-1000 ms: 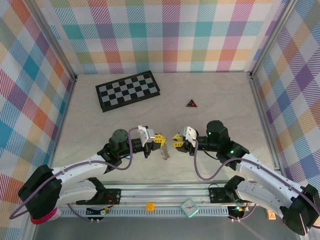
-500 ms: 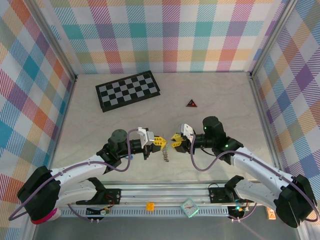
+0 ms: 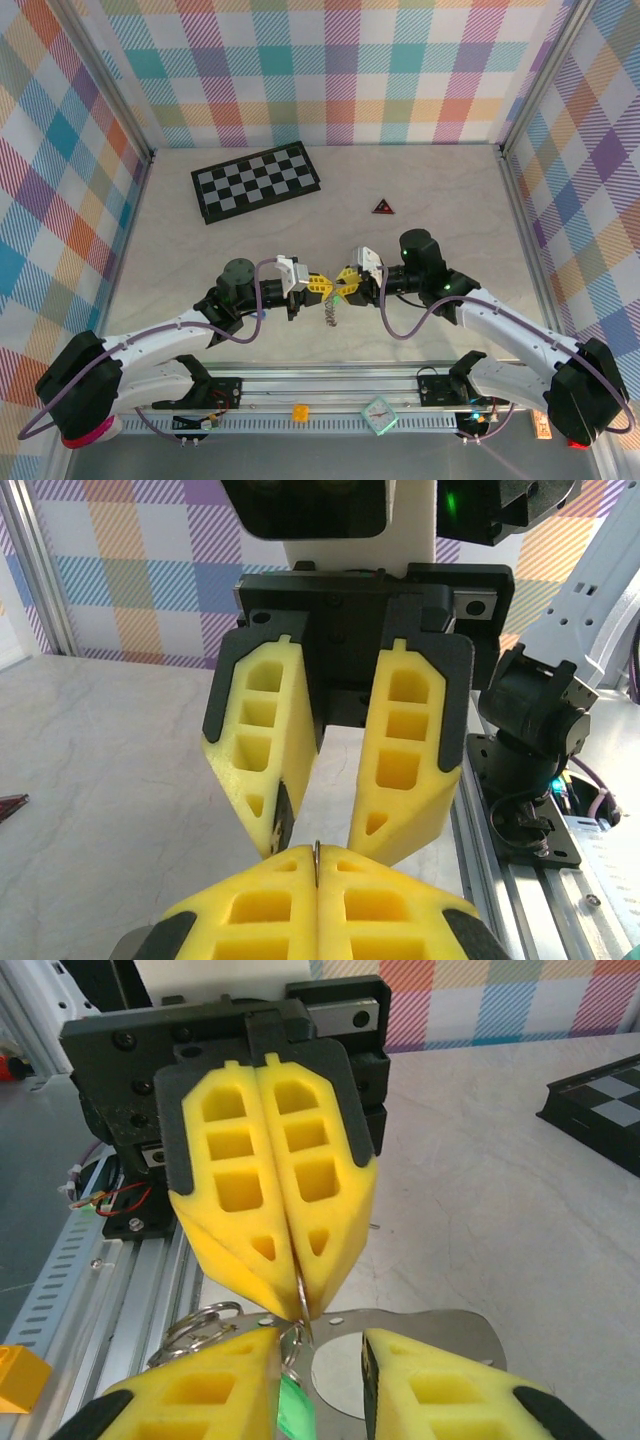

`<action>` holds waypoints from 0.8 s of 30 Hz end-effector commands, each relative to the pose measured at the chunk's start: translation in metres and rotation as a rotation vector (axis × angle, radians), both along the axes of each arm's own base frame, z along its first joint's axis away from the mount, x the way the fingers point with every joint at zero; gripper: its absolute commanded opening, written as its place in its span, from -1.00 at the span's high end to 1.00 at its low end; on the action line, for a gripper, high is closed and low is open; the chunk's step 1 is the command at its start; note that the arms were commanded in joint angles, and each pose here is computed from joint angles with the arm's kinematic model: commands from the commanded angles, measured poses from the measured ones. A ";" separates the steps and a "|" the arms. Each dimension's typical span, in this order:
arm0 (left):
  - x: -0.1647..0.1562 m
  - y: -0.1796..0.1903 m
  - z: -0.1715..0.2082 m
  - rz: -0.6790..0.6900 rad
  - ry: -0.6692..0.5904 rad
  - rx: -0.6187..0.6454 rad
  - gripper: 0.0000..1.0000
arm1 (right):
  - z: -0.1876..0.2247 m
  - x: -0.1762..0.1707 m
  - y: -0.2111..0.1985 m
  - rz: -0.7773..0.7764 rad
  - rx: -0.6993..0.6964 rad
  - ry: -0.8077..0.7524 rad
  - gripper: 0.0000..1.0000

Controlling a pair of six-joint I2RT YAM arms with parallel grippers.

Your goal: Put the keys on the keyring

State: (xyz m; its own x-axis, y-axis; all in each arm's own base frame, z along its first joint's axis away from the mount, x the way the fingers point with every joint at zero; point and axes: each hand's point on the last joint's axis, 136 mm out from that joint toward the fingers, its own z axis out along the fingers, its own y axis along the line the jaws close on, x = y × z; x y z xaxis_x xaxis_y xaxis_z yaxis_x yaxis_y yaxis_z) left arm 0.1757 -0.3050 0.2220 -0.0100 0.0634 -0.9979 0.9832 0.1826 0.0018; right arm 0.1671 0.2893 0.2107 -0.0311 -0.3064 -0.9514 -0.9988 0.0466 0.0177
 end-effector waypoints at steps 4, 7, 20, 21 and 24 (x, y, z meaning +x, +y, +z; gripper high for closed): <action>-0.002 -0.003 0.030 -0.030 -0.075 -0.084 1.00 | 0.015 -0.006 0.008 0.060 0.042 -0.046 0.52; -0.002 -0.003 0.031 -0.032 -0.072 -0.092 1.00 | 0.015 -0.005 0.009 0.064 0.042 -0.040 0.60; 0.005 -0.003 0.029 0.002 -0.057 -0.092 1.00 | 0.014 -0.006 0.012 0.085 0.055 -0.036 1.00; 0.008 -0.002 0.027 0.025 -0.053 -0.083 0.88 | 0.014 -0.006 0.012 0.081 0.048 -0.039 1.00; 0.015 0.004 0.020 0.085 -0.048 -0.036 0.46 | 0.011 -0.003 0.009 0.059 0.004 -0.042 1.00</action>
State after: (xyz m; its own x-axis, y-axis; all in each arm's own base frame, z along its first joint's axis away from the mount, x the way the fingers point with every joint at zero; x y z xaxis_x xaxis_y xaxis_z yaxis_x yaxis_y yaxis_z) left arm 0.1862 -0.3043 0.2204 -0.0311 0.0569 -0.9979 0.9735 0.2280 -0.0173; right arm 0.1674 0.2940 0.2065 -0.0330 -0.3113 -0.9498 -0.9993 0.0258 0.0263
